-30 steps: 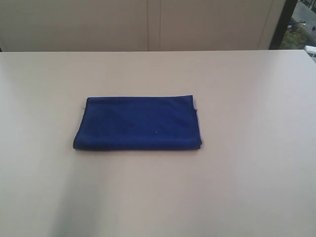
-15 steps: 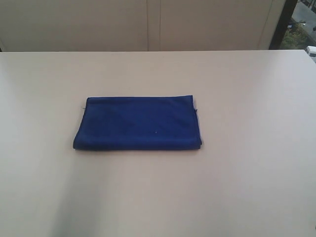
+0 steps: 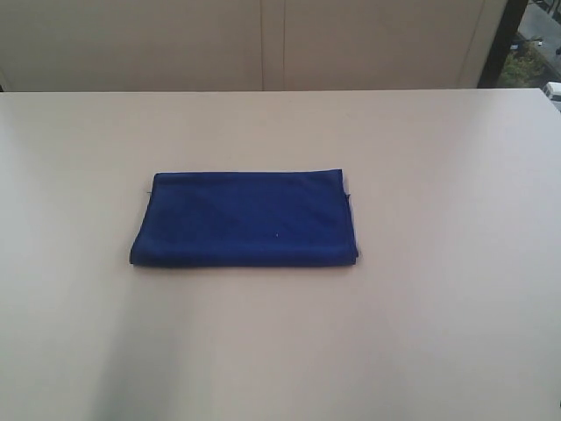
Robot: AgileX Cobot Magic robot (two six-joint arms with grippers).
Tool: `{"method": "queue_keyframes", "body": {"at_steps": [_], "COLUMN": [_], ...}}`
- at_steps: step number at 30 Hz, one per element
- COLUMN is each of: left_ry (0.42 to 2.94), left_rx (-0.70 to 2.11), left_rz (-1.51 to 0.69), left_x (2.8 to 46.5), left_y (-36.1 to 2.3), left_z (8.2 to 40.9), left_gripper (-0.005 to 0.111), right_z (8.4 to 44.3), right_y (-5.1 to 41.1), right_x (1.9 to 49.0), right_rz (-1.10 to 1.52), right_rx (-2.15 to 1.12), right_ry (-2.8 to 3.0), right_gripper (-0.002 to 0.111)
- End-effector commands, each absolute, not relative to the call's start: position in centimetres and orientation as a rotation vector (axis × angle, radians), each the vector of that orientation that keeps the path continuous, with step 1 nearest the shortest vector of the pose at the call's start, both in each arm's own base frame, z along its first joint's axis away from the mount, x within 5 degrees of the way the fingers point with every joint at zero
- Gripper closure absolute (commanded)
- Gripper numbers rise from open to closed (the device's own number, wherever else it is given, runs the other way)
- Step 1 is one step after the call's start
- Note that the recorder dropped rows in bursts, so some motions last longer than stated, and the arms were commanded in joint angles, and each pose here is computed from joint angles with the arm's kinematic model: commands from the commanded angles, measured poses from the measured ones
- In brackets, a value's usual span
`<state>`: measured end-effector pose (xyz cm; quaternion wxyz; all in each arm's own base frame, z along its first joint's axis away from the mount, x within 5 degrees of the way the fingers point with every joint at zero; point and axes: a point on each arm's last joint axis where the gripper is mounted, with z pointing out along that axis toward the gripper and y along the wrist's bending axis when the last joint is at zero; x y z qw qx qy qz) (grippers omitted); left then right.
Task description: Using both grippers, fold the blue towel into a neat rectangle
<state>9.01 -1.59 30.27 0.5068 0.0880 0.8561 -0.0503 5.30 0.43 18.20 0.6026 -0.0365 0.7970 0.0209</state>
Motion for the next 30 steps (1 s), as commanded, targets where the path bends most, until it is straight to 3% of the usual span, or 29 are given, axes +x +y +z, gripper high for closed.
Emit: {"method": "queue_keyframes", "body": {"at_steps": [1, 4, 18, 30], "left_ry": [2.023, 2.004, 1.959, 2.035], "left_rx": [0.228, 0.235, 0.203, 0.237], "left_rz": [-0.102, -0.099, -0.064, 0.015], "left_x": [8.1, 6.8, 4.5, 4.7], "left_y": [-1.6, -1.6, -1.3, -0.8], "left_z": [30.6, 29.8, 18.7, 15.7], "left_gripper": [0.107, 0.107, 0.107, 0.107], "right_z": [18.2, 18.2, 18.2, 18.2], "right_y": [0.4, 0.4, 0.4, 0.4], "right_x": [5.3, 5.3, 5.3, 5.3], "right_rz": [0.042, 0.042, 0.042, 0.042], "right_rx": [-0.073, -0.073, -0.073, -0.073], "right_ry": [1.831, 1.831, 1.831, 1.831], "right_gripper": [0.108, 0.108, 0.108, 0.108]}}
